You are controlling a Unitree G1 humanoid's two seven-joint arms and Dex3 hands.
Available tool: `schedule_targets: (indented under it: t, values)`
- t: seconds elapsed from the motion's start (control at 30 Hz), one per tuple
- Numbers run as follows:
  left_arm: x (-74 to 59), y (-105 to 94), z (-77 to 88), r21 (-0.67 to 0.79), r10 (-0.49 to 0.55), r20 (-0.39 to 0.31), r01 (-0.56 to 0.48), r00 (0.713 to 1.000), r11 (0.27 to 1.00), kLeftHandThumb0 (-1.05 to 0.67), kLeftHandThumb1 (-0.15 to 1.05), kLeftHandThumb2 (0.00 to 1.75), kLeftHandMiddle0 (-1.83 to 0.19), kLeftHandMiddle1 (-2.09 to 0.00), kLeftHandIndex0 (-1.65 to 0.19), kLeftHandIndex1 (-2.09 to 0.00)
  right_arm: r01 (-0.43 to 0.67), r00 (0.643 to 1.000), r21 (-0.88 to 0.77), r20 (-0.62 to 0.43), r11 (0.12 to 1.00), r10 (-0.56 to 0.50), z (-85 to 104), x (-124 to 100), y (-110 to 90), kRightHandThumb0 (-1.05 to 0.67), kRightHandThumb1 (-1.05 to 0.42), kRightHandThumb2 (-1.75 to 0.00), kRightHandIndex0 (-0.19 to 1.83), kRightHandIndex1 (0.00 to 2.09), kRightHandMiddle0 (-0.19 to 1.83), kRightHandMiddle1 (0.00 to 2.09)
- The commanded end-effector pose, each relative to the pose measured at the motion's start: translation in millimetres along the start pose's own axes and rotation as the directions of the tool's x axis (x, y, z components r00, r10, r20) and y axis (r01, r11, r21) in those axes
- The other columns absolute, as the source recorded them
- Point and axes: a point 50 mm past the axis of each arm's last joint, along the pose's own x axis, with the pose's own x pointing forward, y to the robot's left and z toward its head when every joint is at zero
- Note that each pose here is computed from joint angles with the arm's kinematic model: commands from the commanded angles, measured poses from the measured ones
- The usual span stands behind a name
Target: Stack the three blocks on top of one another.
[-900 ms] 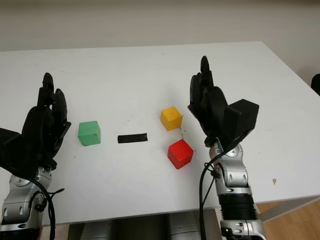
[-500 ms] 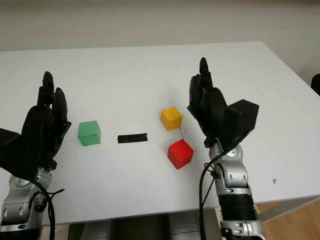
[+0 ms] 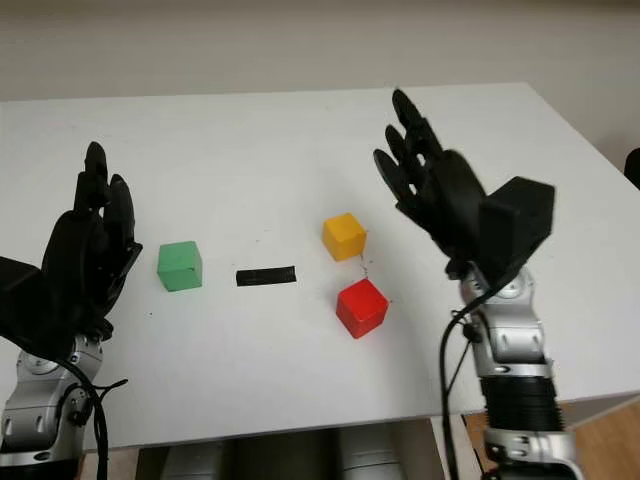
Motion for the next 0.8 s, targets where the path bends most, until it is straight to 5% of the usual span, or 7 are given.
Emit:
schedule_targets:
  t: [0.0, 0.13, 0.33, 0.6, 0.77]
  values:
    - [-1.2, 0.1, 2.8, 0.000, -0.002, 0.013, 0.002, 1.000, 1.000, -0.77, 1.05, 0.60, 0.19, 0.00, 0.19, 0.00, -0.013, 0.998, -0.179, 0.051, 0.984, 0.022, 21.1, -2, -14, -0.62, -0.82, -0.03, 0.36, 0.22, 0.32, 0.32]
    - [-1.4, -1.0, 1.0, -0.002, -0.006, 0.015, 0.006, 1.000, 1.000, -0.76, 1.05, 0.60, 0.19, 0.00, 0.19, 0.00, -0.078, 0.995, -0.441, 0.027, 0.894, 0.101, 35.1, -10, -25, -0.63, -0.76, -0.05, 0.47, 0.14, 0.46, 0.17]
    - [-1.4, -2.6, 1.1, -0.005, -0.017, 0.004, 0.017, 1.000, 1.000, -0.76, 1.05, 0.62, 0.19, 0.00, 0.19, 0.00, -0.236, 0.962, -0.654, -0.054, 0.719, 0.267, 42.9, -24, -13, -0.59, -0.76, -0.06, 0.44, 0.08, 0.45, 0.08]
    - [-1.5, -3.6, 0.4, 0.005, -0.019, -0.004, 0.019, 1.000, 1.000, -0.76, 1.05, 0.63, 0.19, 0.00, 0.19, 0.00, -0.248, 0.918, -0.863, -0.064, 0.440, 0.391, 32.4, -37, 13, -0.73, -0.79, -0.07, 0.45, 0.06, 0.47, 0.06]
    - [-1.1, -4.5, -0.2, 0.006, -0.025, -0.002, 0.025, 1.000, 1.000, -0.76, 1.05, 0.62, 0.19, 0.00, 0.19, 0.00, -0.264, 0.895, -0.879, -0.071, 0.396, 0.440, 19.7, -37, 29, -0.78, -0.78, -0.05, 0.33, 0.01, 0.46, 0.06]
